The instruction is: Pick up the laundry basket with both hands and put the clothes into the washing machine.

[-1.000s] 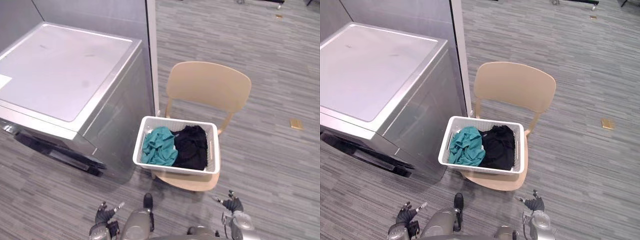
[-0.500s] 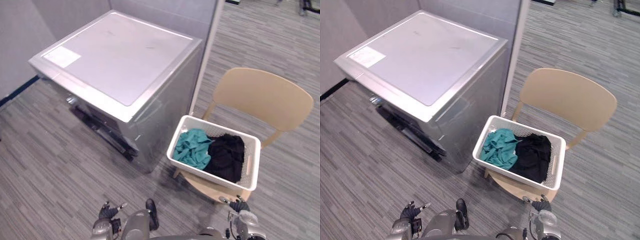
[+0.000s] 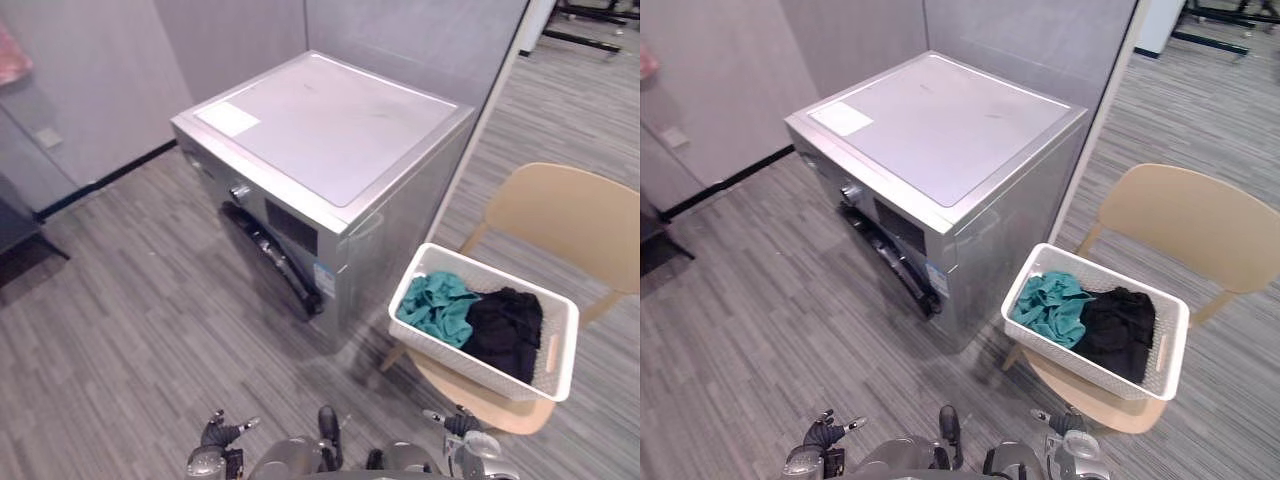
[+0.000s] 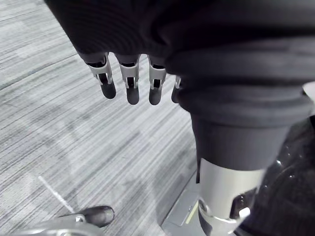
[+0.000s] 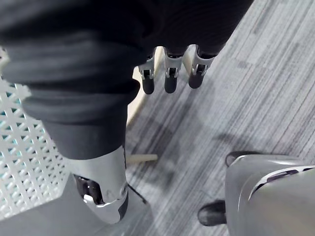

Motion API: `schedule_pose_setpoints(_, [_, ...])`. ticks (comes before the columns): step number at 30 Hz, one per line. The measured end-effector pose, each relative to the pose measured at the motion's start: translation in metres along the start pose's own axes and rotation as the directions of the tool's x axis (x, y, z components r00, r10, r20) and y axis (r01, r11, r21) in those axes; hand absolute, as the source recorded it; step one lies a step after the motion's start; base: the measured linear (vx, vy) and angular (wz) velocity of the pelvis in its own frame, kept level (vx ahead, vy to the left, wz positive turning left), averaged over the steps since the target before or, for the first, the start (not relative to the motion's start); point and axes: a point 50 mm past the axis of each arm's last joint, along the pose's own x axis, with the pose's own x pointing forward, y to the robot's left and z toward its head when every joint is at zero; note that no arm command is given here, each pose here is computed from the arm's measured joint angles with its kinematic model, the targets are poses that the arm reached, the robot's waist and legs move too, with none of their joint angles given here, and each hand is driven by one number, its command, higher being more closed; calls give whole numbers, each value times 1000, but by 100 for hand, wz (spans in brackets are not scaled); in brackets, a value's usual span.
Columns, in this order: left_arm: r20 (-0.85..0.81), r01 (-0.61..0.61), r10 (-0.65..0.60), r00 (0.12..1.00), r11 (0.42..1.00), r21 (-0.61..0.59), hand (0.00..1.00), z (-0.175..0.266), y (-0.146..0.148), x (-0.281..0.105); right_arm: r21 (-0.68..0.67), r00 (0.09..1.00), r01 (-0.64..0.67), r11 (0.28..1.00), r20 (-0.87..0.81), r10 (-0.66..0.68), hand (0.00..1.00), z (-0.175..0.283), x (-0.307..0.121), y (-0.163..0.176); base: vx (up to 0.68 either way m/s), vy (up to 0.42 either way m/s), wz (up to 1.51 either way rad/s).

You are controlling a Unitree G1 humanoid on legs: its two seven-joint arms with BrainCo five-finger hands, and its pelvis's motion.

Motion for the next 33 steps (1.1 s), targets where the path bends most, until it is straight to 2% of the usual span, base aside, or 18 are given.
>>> schedule_pose_setpoints(6, [-14,-3,3,1000,1000,-12,0,-6,1,-2,16,998,-37,999,-53,38,0,-22,-7,14,89,28,38])
schedule_pose_setpoints(15, [38,13,-11,999,998,-57,0,11,-4,1,18,987,-103,994,128,100,0,24,-9,34,60,73,9])
schedule_pose_setpoints(19, [41,44,-42,998,998,-50,0,13,-16,0,2,987,-73,997,144,72,0,30,-7,23,50,263,-2])
schedule_pose_setpoints(22, [50,41,-41,998,999,-11,0,16,-11,2,-12,988,-92,996,120,93,0,23,-8,30,60,222,12])
schedule_pose_setpoints(25, [59,10,-10,998,1000,12,0,18,3,4,-85,976,-131,988,161,144,0,38,-8,43,43,136,5])
schedule_pose_setpoints(27, [65,-18,16,998,999,27,0,20,15,5,-138,954,-154,978,237,184,0,66,-9,56,2,67,-2])
schedule_pose_setpoints(33, [79,-16,16,997,1000,6,0,23,6,4,-188,845,-152,970,485,226,0,151,-27,78,-21,-12,7])
